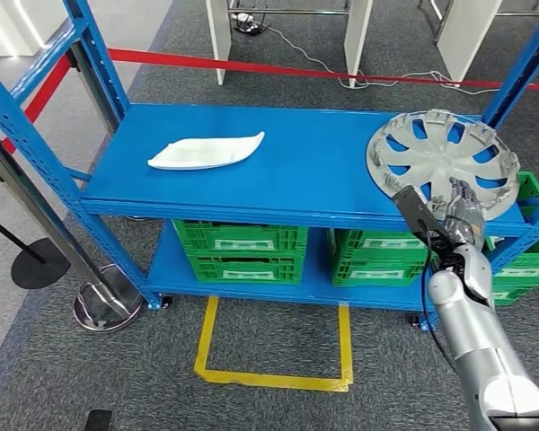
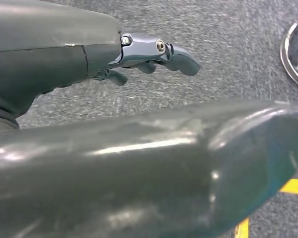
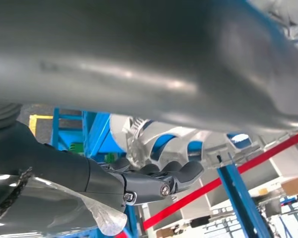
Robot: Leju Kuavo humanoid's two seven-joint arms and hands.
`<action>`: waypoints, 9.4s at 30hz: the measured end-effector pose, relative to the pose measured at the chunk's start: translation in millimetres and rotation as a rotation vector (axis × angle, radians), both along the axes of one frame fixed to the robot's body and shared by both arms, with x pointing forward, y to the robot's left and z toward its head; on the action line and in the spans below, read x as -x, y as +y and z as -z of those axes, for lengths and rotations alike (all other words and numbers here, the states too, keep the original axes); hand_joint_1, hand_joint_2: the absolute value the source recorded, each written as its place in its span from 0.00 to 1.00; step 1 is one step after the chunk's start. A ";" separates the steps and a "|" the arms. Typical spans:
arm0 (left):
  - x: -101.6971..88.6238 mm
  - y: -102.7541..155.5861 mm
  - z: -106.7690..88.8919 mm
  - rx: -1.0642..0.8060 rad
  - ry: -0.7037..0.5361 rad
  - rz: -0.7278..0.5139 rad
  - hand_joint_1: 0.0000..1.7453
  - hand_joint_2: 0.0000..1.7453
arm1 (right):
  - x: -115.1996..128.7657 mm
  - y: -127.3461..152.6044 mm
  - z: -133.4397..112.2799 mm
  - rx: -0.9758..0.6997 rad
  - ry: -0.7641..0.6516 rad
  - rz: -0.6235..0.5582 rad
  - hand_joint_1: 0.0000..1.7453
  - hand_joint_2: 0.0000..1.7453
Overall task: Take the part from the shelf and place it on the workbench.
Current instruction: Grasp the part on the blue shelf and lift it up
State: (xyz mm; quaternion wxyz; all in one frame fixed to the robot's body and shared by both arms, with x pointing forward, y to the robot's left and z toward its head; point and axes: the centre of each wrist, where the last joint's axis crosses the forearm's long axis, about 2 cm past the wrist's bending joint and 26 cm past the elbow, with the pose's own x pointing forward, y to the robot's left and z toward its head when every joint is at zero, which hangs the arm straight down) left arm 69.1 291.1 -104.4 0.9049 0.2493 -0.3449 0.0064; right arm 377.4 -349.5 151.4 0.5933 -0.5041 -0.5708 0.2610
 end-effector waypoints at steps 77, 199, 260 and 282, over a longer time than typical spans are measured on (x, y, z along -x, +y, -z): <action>-18.5 -4.2 -3.1 0.029 -0.031 0.037 0.00 0.00 | -21.6 46.0 -11.1 0.417 0.016 -0.108 0.00 1.00; -27.4 -7.1 -5.0 0.042 -0.045 0.011 0.00 0.00 | -53.6 -5.9 -29.9 0.473 0.268 -0.016 0.00 1.00; -27.4 -11.0 -5.1 0.045 -0.034 0.034 0.00 0.00 | -60.0 -6.7 -17.9 0.483 0.502 -0.097 0.00 1.00; -26.3 -12.6 -4.9 0.047 -0.016 0.033 0.00 0.00 | -58.9 -11.8 -17.1 0.472 0.476 0.039 0.00 1.00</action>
